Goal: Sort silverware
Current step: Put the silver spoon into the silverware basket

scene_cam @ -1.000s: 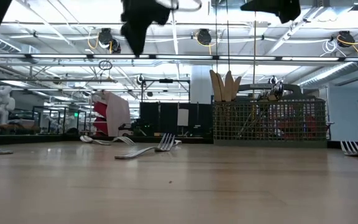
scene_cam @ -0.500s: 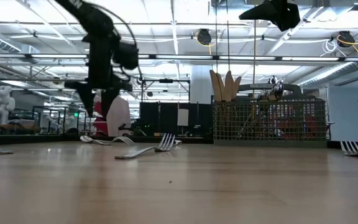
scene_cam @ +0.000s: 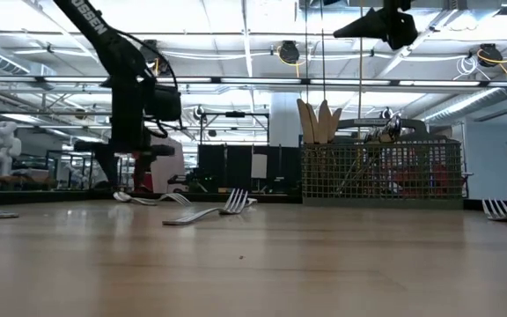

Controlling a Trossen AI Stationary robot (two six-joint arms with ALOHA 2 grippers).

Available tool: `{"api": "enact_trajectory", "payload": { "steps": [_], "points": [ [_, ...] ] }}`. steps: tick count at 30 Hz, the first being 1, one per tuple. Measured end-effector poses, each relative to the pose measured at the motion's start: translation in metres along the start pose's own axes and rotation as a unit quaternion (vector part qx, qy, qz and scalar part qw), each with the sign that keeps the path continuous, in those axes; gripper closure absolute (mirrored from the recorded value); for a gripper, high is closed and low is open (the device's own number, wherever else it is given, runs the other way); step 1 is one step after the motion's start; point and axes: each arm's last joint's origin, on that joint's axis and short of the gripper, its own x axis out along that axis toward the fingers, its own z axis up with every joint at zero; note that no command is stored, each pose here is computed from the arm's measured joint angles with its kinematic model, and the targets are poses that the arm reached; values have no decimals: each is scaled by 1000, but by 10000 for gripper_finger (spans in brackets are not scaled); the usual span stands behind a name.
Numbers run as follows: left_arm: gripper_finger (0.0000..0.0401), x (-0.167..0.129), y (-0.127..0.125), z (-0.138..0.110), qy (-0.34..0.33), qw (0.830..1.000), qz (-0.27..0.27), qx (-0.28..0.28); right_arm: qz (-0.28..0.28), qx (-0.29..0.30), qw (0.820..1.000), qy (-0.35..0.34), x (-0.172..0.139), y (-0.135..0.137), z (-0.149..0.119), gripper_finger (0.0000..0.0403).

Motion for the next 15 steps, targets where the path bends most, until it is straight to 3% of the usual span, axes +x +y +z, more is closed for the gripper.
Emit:
{"api": "enact_trajectory", "payload": {
  "steps": [6, 15],
  "points": [
    [199, 9, -6, 5, -22, 999, -35, -36, -15, -11, 1000, -6, 3, -6, 4, 133],
    [199, 26, -7, 3, -1, 999, -3, -54, -15, -18, 1000, -3, 5, -11, 6, 133]
  ]
}}
